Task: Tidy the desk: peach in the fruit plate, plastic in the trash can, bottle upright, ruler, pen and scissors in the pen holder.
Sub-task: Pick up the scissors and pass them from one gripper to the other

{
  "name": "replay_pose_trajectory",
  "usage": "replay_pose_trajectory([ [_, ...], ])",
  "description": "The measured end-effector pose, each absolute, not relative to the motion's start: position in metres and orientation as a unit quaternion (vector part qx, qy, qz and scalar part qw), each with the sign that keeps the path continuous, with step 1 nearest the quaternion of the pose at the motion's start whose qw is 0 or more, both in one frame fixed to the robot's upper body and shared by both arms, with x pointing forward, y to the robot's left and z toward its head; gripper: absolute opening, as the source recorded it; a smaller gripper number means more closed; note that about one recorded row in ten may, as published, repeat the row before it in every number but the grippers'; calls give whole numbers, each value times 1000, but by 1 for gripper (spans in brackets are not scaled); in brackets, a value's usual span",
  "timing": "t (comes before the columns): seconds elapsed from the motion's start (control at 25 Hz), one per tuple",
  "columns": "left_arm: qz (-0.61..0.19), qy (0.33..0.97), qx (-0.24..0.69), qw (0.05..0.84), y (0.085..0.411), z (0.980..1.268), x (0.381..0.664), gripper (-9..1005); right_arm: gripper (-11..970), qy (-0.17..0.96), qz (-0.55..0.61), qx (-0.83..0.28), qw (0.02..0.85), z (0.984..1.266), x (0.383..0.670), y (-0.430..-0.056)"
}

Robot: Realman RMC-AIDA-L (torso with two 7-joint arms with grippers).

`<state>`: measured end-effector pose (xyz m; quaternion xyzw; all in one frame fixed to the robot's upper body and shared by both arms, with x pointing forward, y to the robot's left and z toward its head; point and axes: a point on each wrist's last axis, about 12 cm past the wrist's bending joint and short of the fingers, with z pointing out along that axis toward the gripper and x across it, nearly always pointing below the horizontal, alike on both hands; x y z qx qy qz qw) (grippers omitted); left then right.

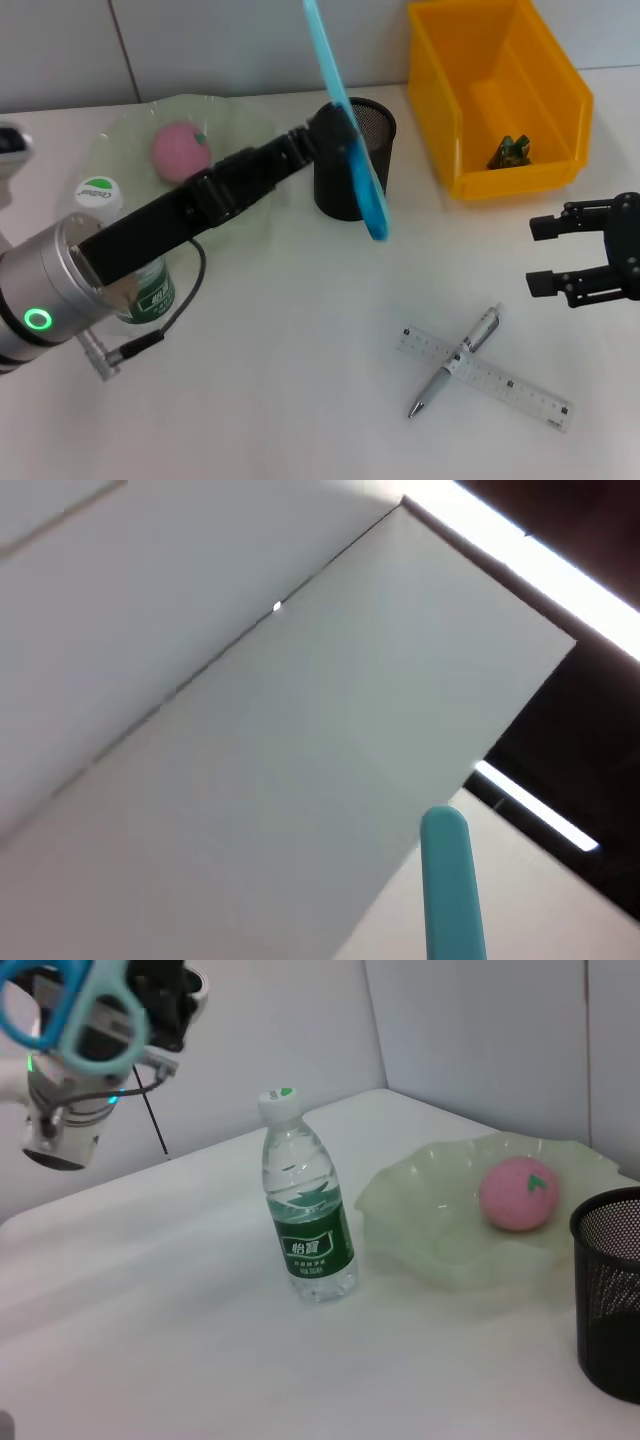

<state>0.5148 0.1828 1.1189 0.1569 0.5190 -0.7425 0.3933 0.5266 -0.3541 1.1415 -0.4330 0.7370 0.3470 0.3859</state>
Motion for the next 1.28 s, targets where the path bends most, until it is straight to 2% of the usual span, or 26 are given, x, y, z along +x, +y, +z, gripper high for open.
replay_pose_trajectory([
  [0.04,-742,519,157,393,183,1119,515,238,774,737,347,-433,386,1141,527,-354],
  [0.12,-691,522,165,472,185,1112,518,238,774,735,353,-430,387,1140,525,-353],
  [0.28,-662,522,150,517,184,1106,517,238,774,729,364,-421,398,1139,523,-350],
  [0.4,-634,525,102,558,184,1097,514,238,774,718,374,-406,424,1134,518,-345],
  [0.84,-614,508,45,602,170,1096,501,238,774,693,349,-399,489,1113,512,-333],
  [1.0,-605,499,20,620,157,1098,492,239,774,651,350,-401,542,1102,506,-325],
  [1.28,-614,497,-35,612,145,1101,494,239,774,583,328,-404,624,1086,497,-310],
])
